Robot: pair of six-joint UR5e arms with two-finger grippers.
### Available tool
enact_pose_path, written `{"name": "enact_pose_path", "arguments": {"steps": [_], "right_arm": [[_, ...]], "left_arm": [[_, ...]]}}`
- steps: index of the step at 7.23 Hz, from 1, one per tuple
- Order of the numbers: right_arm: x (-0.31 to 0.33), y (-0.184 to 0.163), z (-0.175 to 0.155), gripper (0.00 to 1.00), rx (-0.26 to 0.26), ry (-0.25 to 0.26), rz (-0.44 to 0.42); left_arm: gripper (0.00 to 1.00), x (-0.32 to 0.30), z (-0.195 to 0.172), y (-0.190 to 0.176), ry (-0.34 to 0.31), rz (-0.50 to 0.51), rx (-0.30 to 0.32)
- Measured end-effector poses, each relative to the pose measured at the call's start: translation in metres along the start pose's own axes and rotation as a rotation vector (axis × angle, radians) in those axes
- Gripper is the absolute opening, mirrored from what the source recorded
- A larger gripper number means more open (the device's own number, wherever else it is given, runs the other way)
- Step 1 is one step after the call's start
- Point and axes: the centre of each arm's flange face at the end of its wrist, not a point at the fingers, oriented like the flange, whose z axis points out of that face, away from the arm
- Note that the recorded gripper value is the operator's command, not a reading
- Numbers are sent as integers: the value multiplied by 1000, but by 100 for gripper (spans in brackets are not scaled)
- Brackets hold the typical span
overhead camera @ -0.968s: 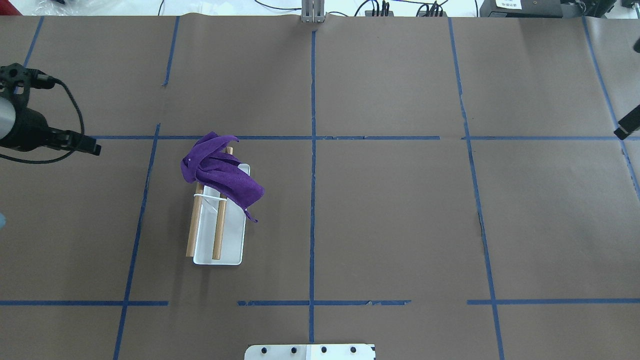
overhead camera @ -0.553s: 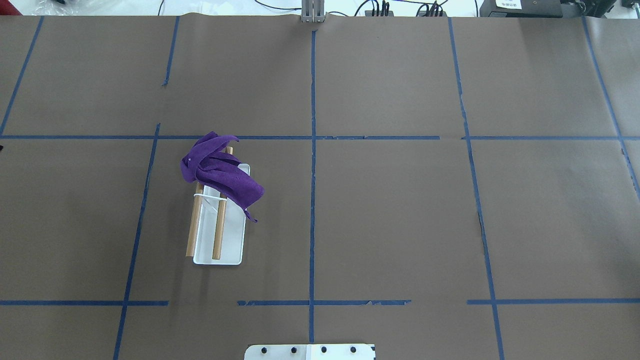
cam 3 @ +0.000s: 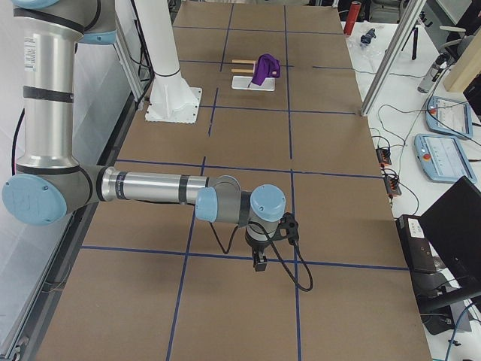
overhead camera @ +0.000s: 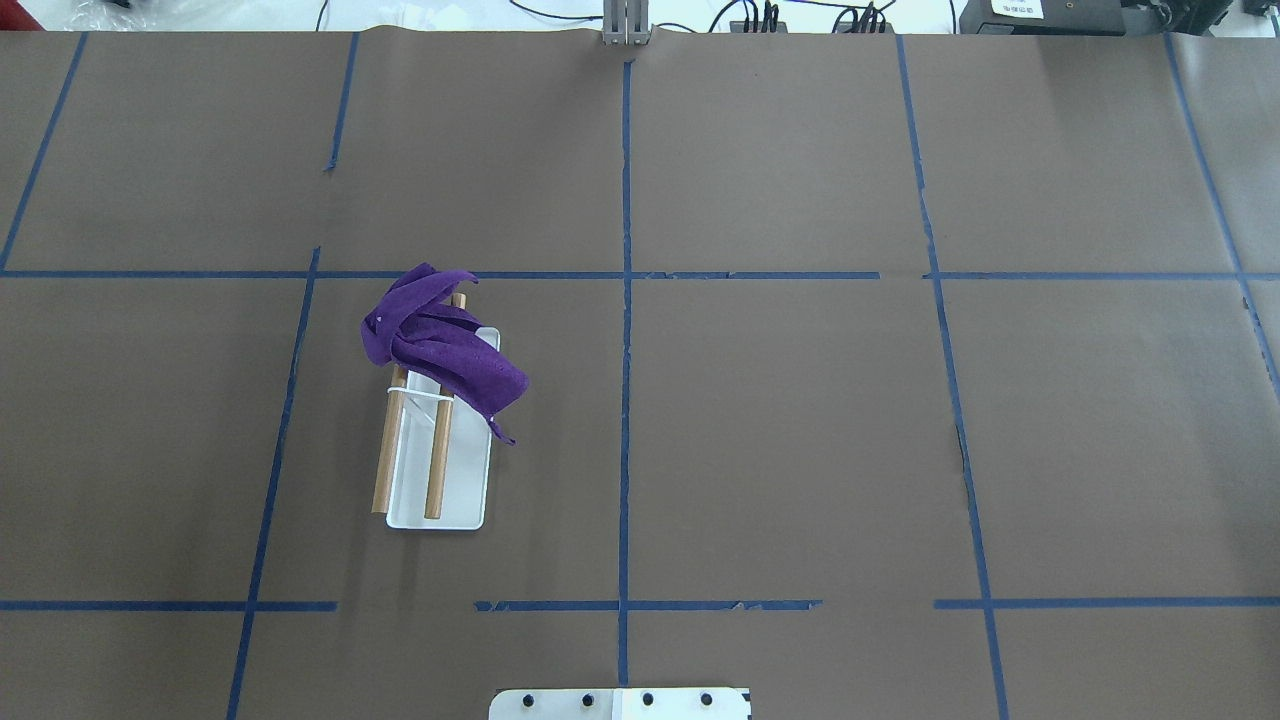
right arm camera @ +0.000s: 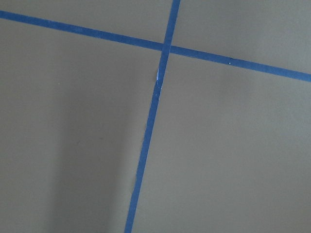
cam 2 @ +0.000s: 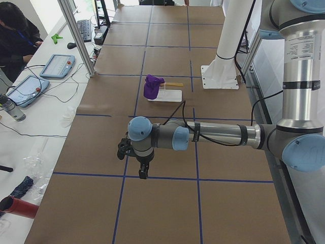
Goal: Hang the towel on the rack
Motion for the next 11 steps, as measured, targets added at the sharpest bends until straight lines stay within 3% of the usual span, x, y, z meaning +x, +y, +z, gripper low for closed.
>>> {"name": "enact_pose_path", "arguments": {"steps": [4,11], "right_arm": [[-2,-3,-3,100,7,3,-1],[-8,-6,-9,100,20,4,50]], "left_arm": [[100,-13,-19,2,-45,-27,34],[100,-6,-25,22,-47,-17,42]]}}
